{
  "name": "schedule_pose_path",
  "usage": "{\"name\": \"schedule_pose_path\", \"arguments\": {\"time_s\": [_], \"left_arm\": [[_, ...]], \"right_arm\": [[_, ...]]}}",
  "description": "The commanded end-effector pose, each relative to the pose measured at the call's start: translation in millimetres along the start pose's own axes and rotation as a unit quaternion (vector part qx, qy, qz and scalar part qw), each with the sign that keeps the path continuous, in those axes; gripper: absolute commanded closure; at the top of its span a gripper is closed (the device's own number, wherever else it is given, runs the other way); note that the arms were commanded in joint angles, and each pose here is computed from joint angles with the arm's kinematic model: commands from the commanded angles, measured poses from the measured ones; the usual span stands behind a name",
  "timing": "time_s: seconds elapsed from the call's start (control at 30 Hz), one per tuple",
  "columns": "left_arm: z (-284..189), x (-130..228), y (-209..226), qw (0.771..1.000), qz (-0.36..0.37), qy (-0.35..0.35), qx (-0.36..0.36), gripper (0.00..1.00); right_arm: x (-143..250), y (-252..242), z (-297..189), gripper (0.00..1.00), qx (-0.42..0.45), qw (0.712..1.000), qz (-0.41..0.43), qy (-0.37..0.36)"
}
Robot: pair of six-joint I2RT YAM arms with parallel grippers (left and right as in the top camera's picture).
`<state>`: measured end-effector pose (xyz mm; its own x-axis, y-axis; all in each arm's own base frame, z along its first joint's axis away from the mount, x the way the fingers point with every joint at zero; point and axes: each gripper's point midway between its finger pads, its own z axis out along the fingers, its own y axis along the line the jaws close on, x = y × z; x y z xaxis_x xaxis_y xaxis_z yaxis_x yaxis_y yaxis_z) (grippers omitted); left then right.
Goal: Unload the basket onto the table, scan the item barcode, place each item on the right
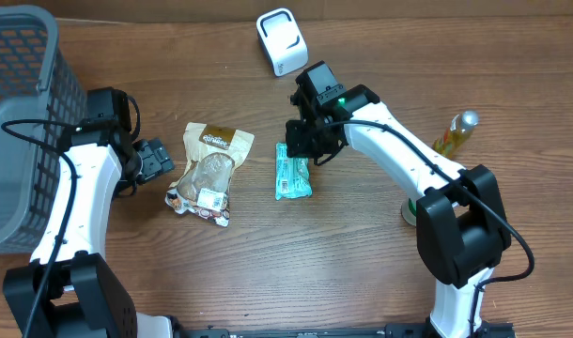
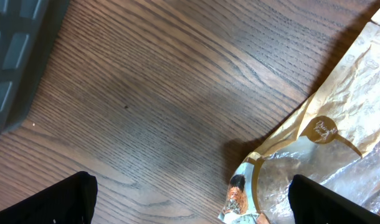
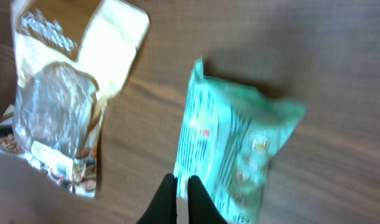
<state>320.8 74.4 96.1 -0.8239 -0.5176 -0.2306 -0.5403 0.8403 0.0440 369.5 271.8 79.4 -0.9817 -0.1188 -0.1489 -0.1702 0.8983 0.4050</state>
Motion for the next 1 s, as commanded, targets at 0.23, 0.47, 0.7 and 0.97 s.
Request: {"name": "schedule_pose_path", "arguments": {"time_s": [0.23,0.47,0.7,0.97], "left_arm": [[-5,-2,2,1.000,-0.009,-0.009,0.000,0.00],[-5,-2,2,1.000,-0.009,-0.009,0.000,0.01],[-5,-2,2,1.000,-0.009,-0.009,0.000,0.00],[-5,-2,2,1.000,-0.009,-0.009,0.000,0.00]], "right_arm": [[48,0,44,0.96,-0.086,0.995,-0.022,0.050],[67,-29,71,0.96,-0.083,0.995,0.016,0.051],[67,-28,72,0.96,-0.107,0.992,0.038,0.058],[14,52,2,0.96,-0.246,0.968,-0.058,-0.003]]}}
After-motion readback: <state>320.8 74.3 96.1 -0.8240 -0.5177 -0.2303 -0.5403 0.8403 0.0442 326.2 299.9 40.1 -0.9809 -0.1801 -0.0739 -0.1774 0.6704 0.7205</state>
